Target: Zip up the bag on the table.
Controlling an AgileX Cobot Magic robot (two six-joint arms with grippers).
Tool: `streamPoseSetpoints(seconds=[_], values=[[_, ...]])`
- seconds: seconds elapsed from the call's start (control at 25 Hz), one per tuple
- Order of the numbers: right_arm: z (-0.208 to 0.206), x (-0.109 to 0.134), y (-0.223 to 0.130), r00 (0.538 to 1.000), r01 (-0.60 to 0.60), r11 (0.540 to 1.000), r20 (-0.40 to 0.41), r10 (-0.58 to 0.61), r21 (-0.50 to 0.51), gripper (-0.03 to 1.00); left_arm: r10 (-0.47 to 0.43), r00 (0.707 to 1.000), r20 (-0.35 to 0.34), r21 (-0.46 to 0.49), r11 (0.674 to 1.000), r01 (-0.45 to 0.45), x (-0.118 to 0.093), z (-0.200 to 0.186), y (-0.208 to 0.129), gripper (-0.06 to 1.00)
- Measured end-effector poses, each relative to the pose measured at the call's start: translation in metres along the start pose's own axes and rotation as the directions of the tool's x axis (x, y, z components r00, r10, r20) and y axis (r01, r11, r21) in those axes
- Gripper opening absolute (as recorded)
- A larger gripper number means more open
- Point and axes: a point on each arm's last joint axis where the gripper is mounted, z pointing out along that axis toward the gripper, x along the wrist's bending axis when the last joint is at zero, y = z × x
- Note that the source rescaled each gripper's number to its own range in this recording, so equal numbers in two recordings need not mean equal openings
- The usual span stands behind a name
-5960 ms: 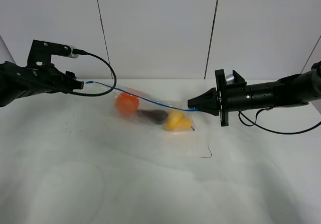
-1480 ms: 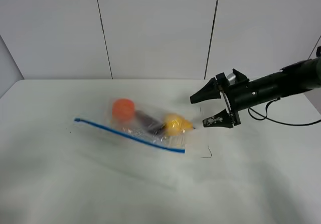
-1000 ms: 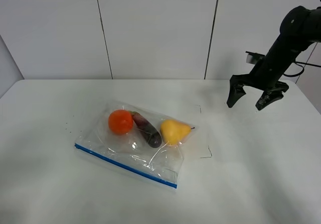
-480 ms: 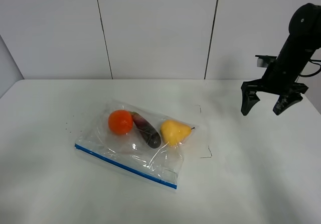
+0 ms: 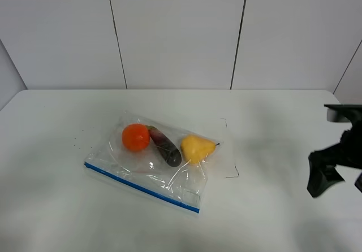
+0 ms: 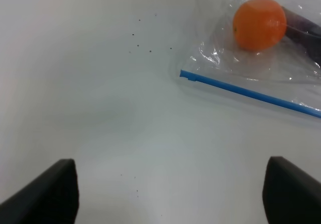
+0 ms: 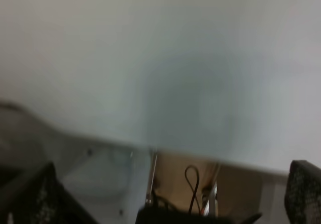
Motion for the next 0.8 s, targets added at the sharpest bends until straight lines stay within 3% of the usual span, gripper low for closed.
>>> streamPoseSetpoints(seconds=[0.12, 0.28, 0.36, 0.48, 0.64, 0.8], values=[[0.005, 0.002, -0.043, 1.0, 0.002, 0.999, 0.004, -0.002, -0.039, 1.0, 0.0, 1.0, 0.0, 0.0, 1.0, 0.0, 0.0, 0.0, 0.0, 1.0], [0.004, 0.003, -0.084, 1.0, 0.019, 0.969, 0.026, -0.013, -0.248, 1.0, 0.0, 1.0, 0.0, 0.0, 1.0, 0.0, 0.0, 0.0, 0.0, 1.0], [-0.005, 0.004, -0.098, 0.999, 0.036, 0.924, 0.043, -0.021, -0.38, 1.0, 0.0, 1.0, 0.0, 0.0, 1.0, 0.0, 0.0, 0.0, 0.0, 1.0], [-0.022, 0.006, -0.122, 0.996, 0.07, 0.818, 0.08, -0.03, -0.571, 1.0, 0.0, 1.0, 0.0, 0.0, 1.0, 0.0, 0.0, 0.0, 0.0, 1.0], [-0.028, 0.004, -0.151, 0.989, 0.118, 0.705, 0.148, -0.018, -0.7, 1.0, 0.0, 1.0, 0.0, 0.0, 1.0, 0.0, 0.0, 0.0, 0.0, 1.0], [-0.031, 0.005, -0.17, 0.989, 0.117, 0.602, 0.15, 0.005, -0.79, 1.0, 0.0, 1.0, 0.0, 0.0, 1.0, 0.0, 0.0, 0.0, 0.0, 1.0]])
